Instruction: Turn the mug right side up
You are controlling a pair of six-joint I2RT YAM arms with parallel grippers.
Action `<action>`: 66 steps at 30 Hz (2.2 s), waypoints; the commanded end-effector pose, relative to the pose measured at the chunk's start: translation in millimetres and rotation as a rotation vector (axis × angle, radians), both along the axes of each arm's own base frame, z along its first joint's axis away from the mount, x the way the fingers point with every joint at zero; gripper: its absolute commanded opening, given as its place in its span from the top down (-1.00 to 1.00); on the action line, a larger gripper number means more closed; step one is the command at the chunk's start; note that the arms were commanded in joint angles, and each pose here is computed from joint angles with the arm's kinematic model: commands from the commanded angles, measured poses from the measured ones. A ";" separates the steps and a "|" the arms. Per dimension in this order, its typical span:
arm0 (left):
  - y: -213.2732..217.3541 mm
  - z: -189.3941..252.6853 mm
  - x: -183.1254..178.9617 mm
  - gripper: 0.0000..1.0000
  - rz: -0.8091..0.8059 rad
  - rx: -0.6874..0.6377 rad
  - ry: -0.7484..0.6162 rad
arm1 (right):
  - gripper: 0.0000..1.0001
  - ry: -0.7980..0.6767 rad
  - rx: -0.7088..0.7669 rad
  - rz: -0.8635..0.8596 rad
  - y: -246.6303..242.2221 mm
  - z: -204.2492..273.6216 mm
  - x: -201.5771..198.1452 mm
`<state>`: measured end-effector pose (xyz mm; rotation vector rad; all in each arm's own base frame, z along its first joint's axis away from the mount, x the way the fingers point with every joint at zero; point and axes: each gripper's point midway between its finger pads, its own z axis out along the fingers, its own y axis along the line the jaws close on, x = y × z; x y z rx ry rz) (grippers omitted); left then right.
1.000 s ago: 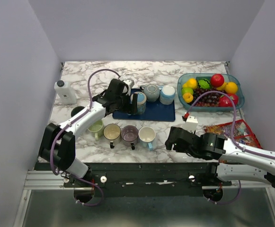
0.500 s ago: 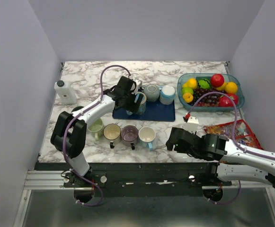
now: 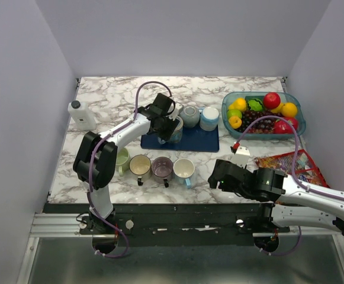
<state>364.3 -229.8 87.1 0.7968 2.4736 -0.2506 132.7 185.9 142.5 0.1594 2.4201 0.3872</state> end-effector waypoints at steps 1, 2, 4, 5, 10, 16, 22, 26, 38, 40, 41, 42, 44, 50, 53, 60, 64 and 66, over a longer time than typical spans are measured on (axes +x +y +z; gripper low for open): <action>-4.3 -3.5 -3.5 -0.11 -0.054 0.019 0.019 | -0.49 -0.020 -0.015 -0.035 -5.2 -1.1 3.9; -4.6 -4.8 -3.8 -0.05 -0.053 0.021 0.021 | -0.49 -0.018 -0.018 -0.033 -4.7 -1.6 3.8; -3.6 -7.9 -1.2 0.17 -0.043 0.032 0.019 | -0.49 -0.018 -0.020 -0.032 -4.2 -1.4 4.1; -3.1 -9.1 -1.0 0.20 -0.040 0.035 0.021 | -0.49 -0.021 -0.019 -0.031 -4.1 -0.5 4.4; -3.4 -10.8 2.1 0.64 -0.032 0.038 0.016 | -0.49 -0.020 -0.021 -0.033 -4.6 -1.1 4.5; -0.3 -7.1 7.1 1.00 0.020 0.041 -0.005 | -0.49 -0.020 -0.020 -0.031 -3.9 -1.1 4.6; 15.4 7.2 23.6 1.00 0.277 0.001 -0.049 | -0.50 -0.029 0.000 -0.003 3.9 2.6 5.4; 6.8 36.4 26.9 1.00 0.331 -0.152 -0.051 | -0.71 -0.028 -0.011 0.030 10.4 4.2 5.9; -8.3 200.5 6.3 1.00 0.325 -0.675 -0.186 | -1.00 -0.203 0.198 0.145 49.9 78.3 20.8; -14.6 225.4 -9.3 1.00 0.297 -0.769 -0.172 | -1.00 -0.249 0.267 0.164 59.6 99.7 23.5; -17.3 235.0 -12.1 1.00 0.283 -0.803 -0.177 | -1.00 -0.272 0.288 0.182 63.2 110.7 23.9; -19.3 242.9 -16.9 1.00 0.274 -0.834 -0.171 | -1.00 -0.285 0.308 0.189 66.5 117.3 24.7; -27.2 268.1 -30.8 1.00 0.229 -0.943 -0.160 | -1.00 -0.325 0.375 0.205 76.3 137.4 26.4; -43.4 320.7 -68.5 1.00 0.074 -1.185 -0.119 | -1.00 -0.483 0.624 0.259 101.1 205.3 27.5; -45.7 343.1 -83.8 1.00 0.030 -1.273 -0.106 | -1.00 -0.560 0.695 0.276 105.9 232.4 28.6; -48.9 379.4 -122.0 1.00 -0.080 -1.410 -0.075 | -1.00 -0.616 0.771 0.252 108.1 262.1 35.2; -51.5 394.1 -140.1 1.00 -0.133 -1.433 -0.083 | -1.00 -0.602 0.807 0.228 110.5 265.0 42.5; -52.8 396.0 -145.1 1.00 -0.148 -1.436 -0.078 | -1.00 -0.609 0.823 0.210 109.8 267.9 48.2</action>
